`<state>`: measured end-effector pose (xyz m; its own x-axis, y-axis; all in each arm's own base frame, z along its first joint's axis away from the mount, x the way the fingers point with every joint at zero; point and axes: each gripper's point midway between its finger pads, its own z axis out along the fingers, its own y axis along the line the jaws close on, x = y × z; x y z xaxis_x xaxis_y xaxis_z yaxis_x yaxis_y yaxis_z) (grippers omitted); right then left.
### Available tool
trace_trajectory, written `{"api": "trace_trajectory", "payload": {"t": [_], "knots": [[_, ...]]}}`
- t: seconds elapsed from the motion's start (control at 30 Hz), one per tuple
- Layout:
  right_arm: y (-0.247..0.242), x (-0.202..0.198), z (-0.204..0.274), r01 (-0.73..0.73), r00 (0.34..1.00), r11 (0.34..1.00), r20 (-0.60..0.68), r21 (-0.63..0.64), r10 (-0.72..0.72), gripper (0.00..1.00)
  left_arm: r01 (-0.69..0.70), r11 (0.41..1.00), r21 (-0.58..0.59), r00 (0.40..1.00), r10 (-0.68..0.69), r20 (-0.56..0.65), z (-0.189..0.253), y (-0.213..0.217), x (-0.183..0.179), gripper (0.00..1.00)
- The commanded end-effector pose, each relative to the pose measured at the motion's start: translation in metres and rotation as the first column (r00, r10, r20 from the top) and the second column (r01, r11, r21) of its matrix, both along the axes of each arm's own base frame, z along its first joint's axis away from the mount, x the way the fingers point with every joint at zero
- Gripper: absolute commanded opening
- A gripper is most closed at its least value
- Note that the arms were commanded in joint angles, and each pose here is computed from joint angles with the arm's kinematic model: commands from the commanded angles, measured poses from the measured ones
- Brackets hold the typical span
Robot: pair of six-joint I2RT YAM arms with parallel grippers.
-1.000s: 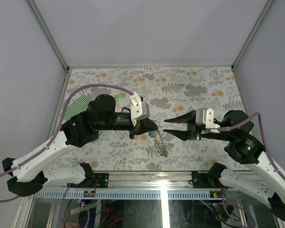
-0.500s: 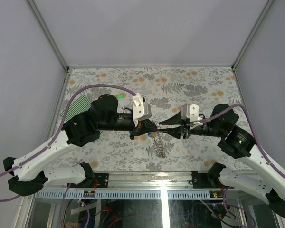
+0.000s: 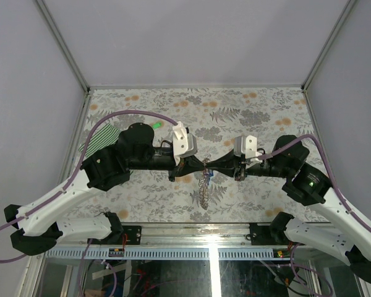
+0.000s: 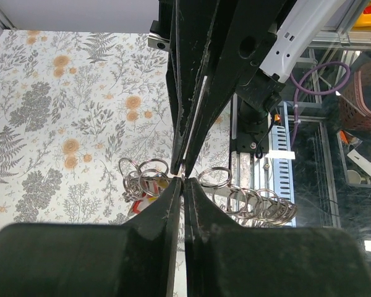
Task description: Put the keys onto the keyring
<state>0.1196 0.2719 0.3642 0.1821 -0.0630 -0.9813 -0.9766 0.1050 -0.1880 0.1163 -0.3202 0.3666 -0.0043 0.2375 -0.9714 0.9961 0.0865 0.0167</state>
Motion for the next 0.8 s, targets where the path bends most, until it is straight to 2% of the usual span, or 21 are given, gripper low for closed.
{"api": "trace_trajectory", "payload": {"t": [0.0,0.1,0.17,0.33,0.47,0.63,0.77], "knots": [[-0.001,0.0,0.024,-0.004,0.997,0.997,0.081,0.071,-0.002,0.0,-0.003,0.996,-0.093,0.998,0.008,0.061,0.035,-0.001,0.001,0.1],[-0.002,0.0,0.026,0.002,0.993,0.994,0.113,0.108,-0.015,0.0,-0.049,0.992,-0.12,0.997,0.057,0.059,0.038,0.001,0.007,0.27],[-0.003,0.004,0.025,0.022,0.992,0.993,0.121,0.119,-0.037,0.0,-0.084,0.988,-0.13,0.995,0.091,0.046,0.036,0.002,0.011,0.35],[-0.008,0.019,0.017,0.114,0.985,0.987,0.117,0.109,-0.127,0.0,-0.168,0.981,-0.099,0.986,0.169,-0.001,0.021,0.0,0.031,0.42],[-0.013,0.027,0.012,0.177,0.978,0.978,0.093,0.113,-0.188,0.0,-0.262,0.958,-0.111,0.962,0.251,-0.108,0.018,0.01,0.067,0.46],[-0.023,0.031,0.011,0.251,0.968,0.964,0.002,0.084,-0.252,0.0,-0.427,0.898,-0.105,0.885,0.391,-0.253,-0.003,0.038,0.128,0.5],[-0.028,0.03,0.006,0.285,0.956,0.958,-0.079,0.033,-0.282,0.0,-0.585,0.807,-0.086,0.781,0.531,-0.329,-0.027,0.071,0.18,0.52]]}}
